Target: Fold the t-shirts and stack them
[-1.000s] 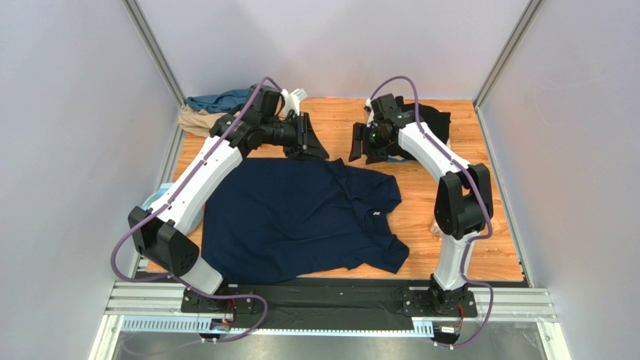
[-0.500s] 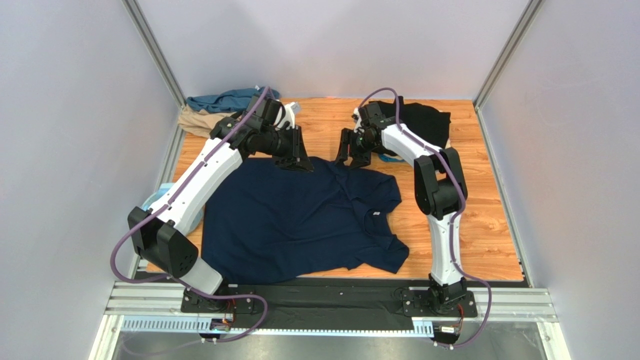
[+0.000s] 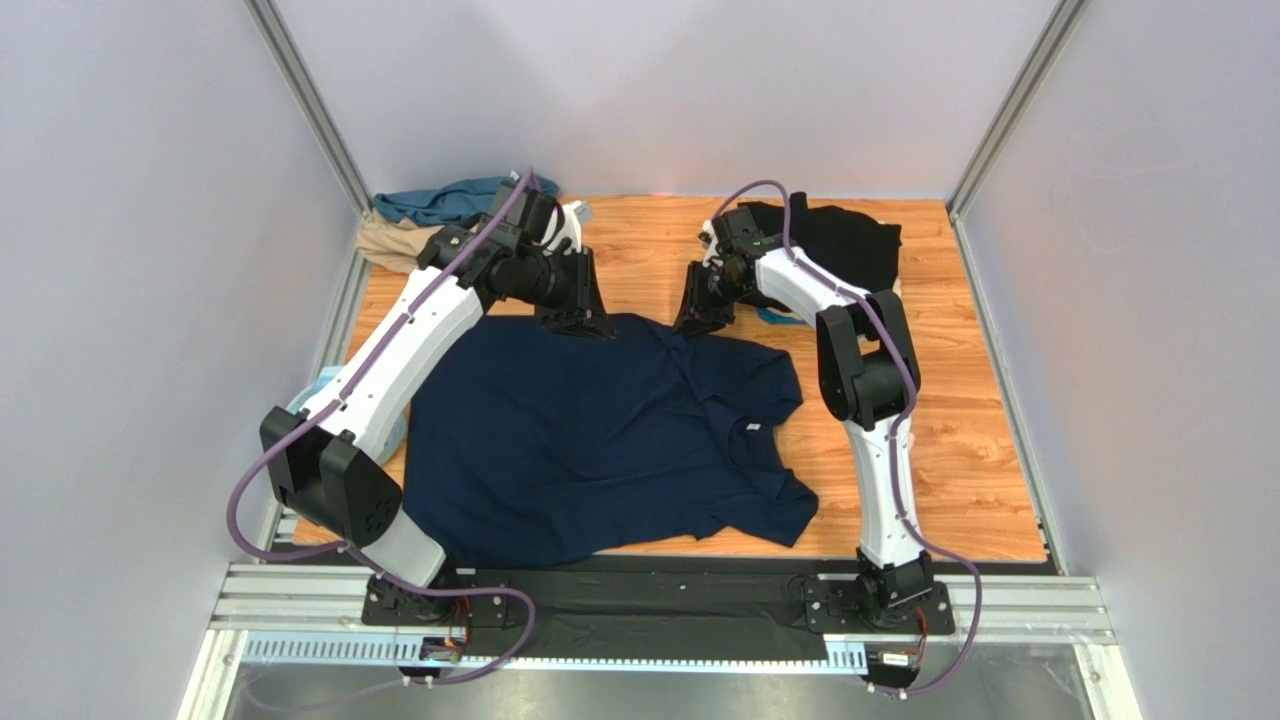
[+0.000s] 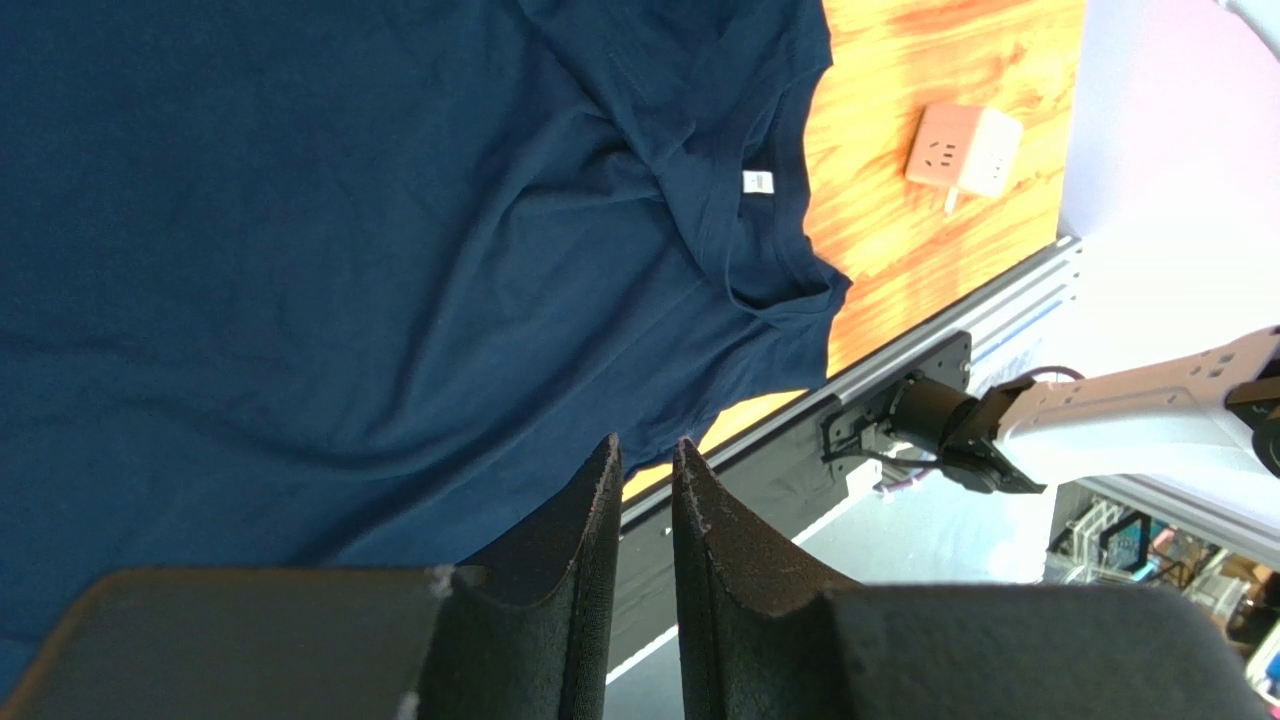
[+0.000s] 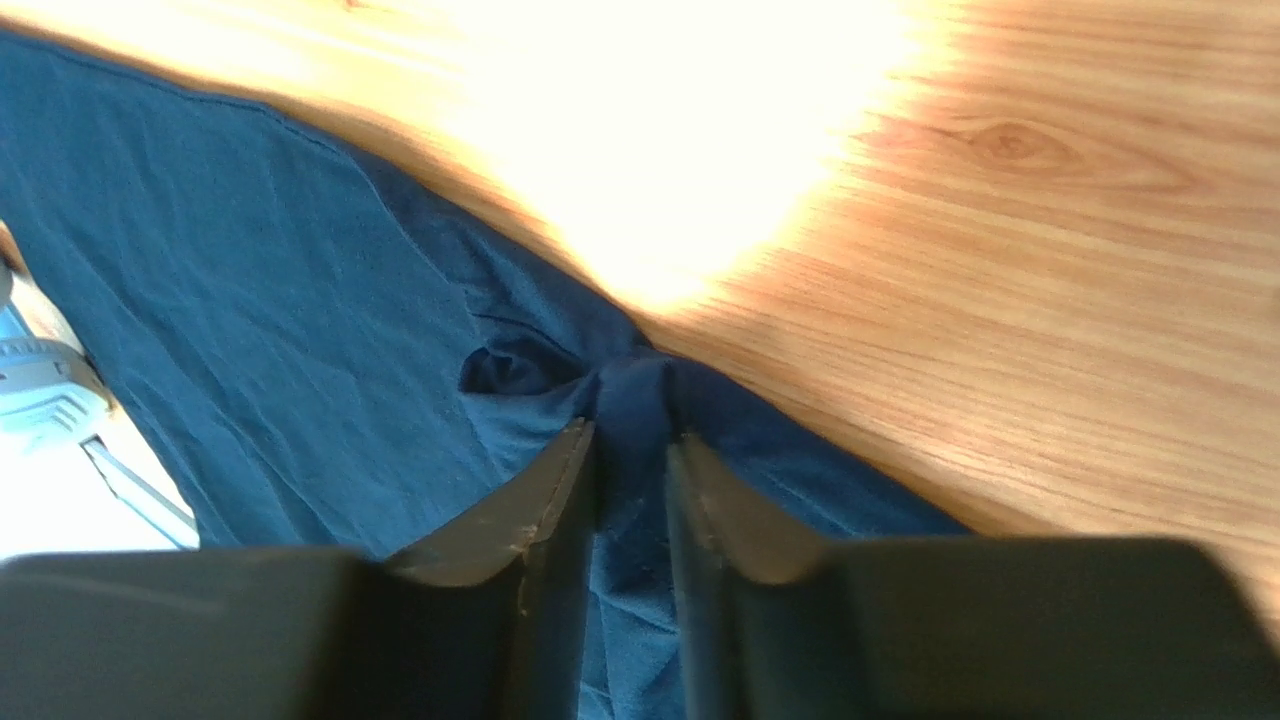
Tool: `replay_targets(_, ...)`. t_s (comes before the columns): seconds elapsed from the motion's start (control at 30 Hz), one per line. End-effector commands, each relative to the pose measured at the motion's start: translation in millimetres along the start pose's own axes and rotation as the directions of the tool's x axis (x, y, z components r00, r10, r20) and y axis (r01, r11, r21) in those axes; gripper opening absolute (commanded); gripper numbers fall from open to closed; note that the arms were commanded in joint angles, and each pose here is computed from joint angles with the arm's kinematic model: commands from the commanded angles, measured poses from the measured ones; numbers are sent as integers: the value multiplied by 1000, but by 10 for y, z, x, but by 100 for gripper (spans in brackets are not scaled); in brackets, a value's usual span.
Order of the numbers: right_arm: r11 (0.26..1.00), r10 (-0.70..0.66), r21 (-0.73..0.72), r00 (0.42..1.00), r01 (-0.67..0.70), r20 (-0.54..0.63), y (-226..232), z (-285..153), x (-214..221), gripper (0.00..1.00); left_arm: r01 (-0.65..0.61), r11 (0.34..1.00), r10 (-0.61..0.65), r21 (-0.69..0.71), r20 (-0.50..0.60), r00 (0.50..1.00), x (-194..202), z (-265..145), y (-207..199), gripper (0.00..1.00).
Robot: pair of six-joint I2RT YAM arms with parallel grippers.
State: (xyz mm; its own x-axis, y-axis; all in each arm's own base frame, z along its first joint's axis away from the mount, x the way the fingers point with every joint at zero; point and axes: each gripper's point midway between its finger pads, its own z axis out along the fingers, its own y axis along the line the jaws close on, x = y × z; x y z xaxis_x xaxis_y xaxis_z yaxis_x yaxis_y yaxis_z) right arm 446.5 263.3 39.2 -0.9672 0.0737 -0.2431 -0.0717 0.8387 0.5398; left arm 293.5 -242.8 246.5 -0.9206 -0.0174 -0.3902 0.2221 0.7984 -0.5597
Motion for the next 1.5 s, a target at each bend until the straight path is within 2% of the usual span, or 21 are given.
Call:
replay_targets(0.0,999,-40,-17,997,41,61,142,-145,-176,10,-24,999,24,21,15,1000,-97,-20,-50,25)
replay_targets(0.03,999,-45,-17,997,47,68,150,-159,-191,6,-21,1000,21,19,12,1000,-100,-6,-37,25)
replay_targets(0.1,998,-51,-17,996,53,74,162,-191,-210,4,-18,1000,17,14,8,1000,-108,15,-9,25)
replay_targets(0.17,998,-59,-11,995,60,81,180,-240,-229,6,-16,1000,16,11,6,1000,-111,25,11,25)
replay_targets(0.27,997,-77,0,993,78,94,206,-336,-247,14,-10,1000,10,-3,3,1000,-107,50,69,25)
replay_targets(0.33,995,-95,29,988,92,119,199,-413,-301,12,-8,1000,8,-5,1,1000,-104,66,86,25)
replay_targets(0.47,986,-160,79,973,149,166,274,-696,-452,0,0,1000,0,-3,-8,1000,-101,117,113,25)
replay_targets(0.67,982,-179,100,950,158,254,373,-1101,-682,0,14,1000,-15,-20,-25,1000,-107,206,179,24)
replay_targets(0.8,983,-172,102,950,150,260,355,-1223,-742,1,21,999,-22,-35,-29,999,-110,233,224,24)
replay_targets(0.9,986,-164,76,956,150,244,383,-1186,-788,8,27,999,-29,-29,-40,999,-106,270,223,24)
replay_targets(0.93,988,-149,62,960,139,238,400,-1171,-792,15,29,999,-30,-27,-43,999,-105,282,224,24)
replay_targets(0.97,990,-139,53,966,131,220,370,-1074,-800,38,30,999,-31,-22,-47,998,-103,288,217,24)
replay_targets(1.0,989,-149,26,962,147,228,467,-1096,-849,43,32,999,-33,-22,-50,998,-97,296,220,24)
replay_targets(1.07,989,-140,-12,968,146,209,532,-1026,-833,47,34,999,-35,-27,-56,998,-78,308,239,24)
replay_targets(1.2,992,-130,23,970,128,205,411,-1016,-814,51,41,998,-44,-38,-74,996,-24,319,274,23)
replay_targets(1.3,991,-99,113,973,76,207,119,-1057,-769,50,43,998,-46,-43,-73,996,-11,309,283,23)
replay_targets(1.47,982,29,179,990,-53,137,-475,-1115,-375,50,40,997,-44,-61,-64,997,-10,281,307,23)
